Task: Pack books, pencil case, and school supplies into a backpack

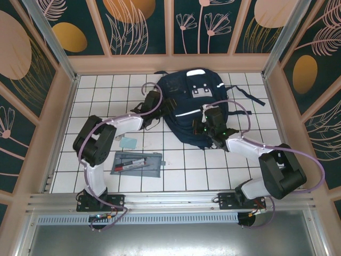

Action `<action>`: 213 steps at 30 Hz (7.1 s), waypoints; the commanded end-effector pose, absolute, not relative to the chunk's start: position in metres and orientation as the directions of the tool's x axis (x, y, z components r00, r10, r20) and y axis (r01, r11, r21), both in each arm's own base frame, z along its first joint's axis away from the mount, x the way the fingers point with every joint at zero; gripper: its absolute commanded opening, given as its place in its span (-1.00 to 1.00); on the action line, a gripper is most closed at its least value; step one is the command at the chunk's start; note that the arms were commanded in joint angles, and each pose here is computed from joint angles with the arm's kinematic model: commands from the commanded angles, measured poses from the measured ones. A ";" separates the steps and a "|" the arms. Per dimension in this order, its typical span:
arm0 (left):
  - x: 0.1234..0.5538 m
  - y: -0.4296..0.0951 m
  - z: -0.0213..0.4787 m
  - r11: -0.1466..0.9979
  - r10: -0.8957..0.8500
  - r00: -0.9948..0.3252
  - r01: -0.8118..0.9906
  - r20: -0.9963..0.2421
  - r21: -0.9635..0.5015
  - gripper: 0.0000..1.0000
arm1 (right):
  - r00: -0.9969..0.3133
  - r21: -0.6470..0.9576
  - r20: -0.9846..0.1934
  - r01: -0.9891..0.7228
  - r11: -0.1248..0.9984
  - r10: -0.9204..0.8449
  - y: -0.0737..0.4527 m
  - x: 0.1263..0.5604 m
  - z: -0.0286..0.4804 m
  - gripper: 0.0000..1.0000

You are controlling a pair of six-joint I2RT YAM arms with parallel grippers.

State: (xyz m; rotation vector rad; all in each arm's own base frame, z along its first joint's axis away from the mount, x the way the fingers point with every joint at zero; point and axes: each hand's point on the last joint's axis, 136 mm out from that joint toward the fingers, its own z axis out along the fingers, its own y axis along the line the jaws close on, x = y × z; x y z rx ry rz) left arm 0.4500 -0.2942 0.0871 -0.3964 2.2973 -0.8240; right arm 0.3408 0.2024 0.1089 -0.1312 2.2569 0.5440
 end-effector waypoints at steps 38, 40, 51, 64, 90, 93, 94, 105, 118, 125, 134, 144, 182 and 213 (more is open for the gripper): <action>0.423 -0.318 0.166 0.793 -0.286 -0.738 0.176 -0.611 -0.584 0.45 | -0.678 0.431 -0.718 -0.258 0.864 0.156 0.276 0.347 0.169 0.19; 0.411 -0.318 0.162 0.798 -0.238 -0.765 0.198 -0.599 -0.570 0.43 | -0.676 0.392 -0.722 -0.221 0.893 0.150 0.255 0.343 0.168 0.20; 0.364 -0.321 0.117 0.744 -0.182 -0.889 0.155 -0.421 -0.649 0.39 | -0.807 0.426 -0.564 -0.101 0.899 0.177 0.210 0.279 0.065 -0.38; 0.354 -0.297 0.080 0.830 -0.186 -0.913 0.053 -0.364 -0.556 0.60 | -0.909 0.252 -0.403 -0.001 0.968 0.104 0.205 0.254 -0.022 -0.30; 0.311 -0.287 0.020 0.789 -0.221 -0.952 -0.045 -0.214 -0.613 0.46 | -0.752 0.606 -0.454 0.132 0.784 0.478 0.147 0.389 0.084 0.03; 0.308 -0.289 0.018 0.782 -0.217 -0.955 -0.047 -0.201 -0.622 0.45 | -0.770 0.606 -0.440 0.125 0.785 0.462 0.160 0.391 0.077 -0.02; 0.307 -0.289 0.016 0.781 -0.214 -0.957 -0.046 -0.197 -0.623 0.44 | -0.776 0.606 -0.436 0.121 0.786 0.455 0.164 0.391 0.075 -0.06; 0.309 -0.283 0.026 0.815 -0.169 -0.950 0.015 -0.262 -0.580 0.53 | -0.768 0.661 -0.448 0.060 0.748 0.457 0.185 0.409 0.106 -1.00; 0.376 -0.263 0.149 0.900 -0.065 -0.803 0.209 -0.593 -0.382 0.96 | -0.703 0.662 -0.581 -0.115 0.740 0.410 0.193 0.437 0.209 -1.00; 0.378 -0.254 0.149 0.906 -0.032 -0.790 0.235 -0.612 -0.352 0.87 | -0.684 0.681 -0.586 -0.124 0.722 0.435 0.184 0.439 0.221 -1.00; 0.382 -0.270 0.140 0.877 0.003 -0.788 0.299 -0.616 -0.377 0.78 | -0.666 0.809 -0.514 -0.168 0.563 0.540 0.166 0.443 0.260 -1.00; 0.376 -0.310 0.135 0.756 -0.024 -0.846 0.333 -0.532 -0.563 0.55 | -0.647 0.874 -0.438 -0.141 0.466 0.625 0.156 0.451 0.278 -1.00; 0.385 -0.315 0.103 0.923 -0.041 -0.836 0.178 -0.547 -0.341 0.19 | -0.655 0.880 -0.410 -0.101 0.464 0.634 0.176 0.452 0.258 -1.00; 0.372 -0.334 0.145 0.729 0.025 -0.917 0.290 -0.399 -0.620 -0.94 | -0.666 0.816 -0.476 -0.089 0.572 0.574 0.167 0.446 0.234 -1.00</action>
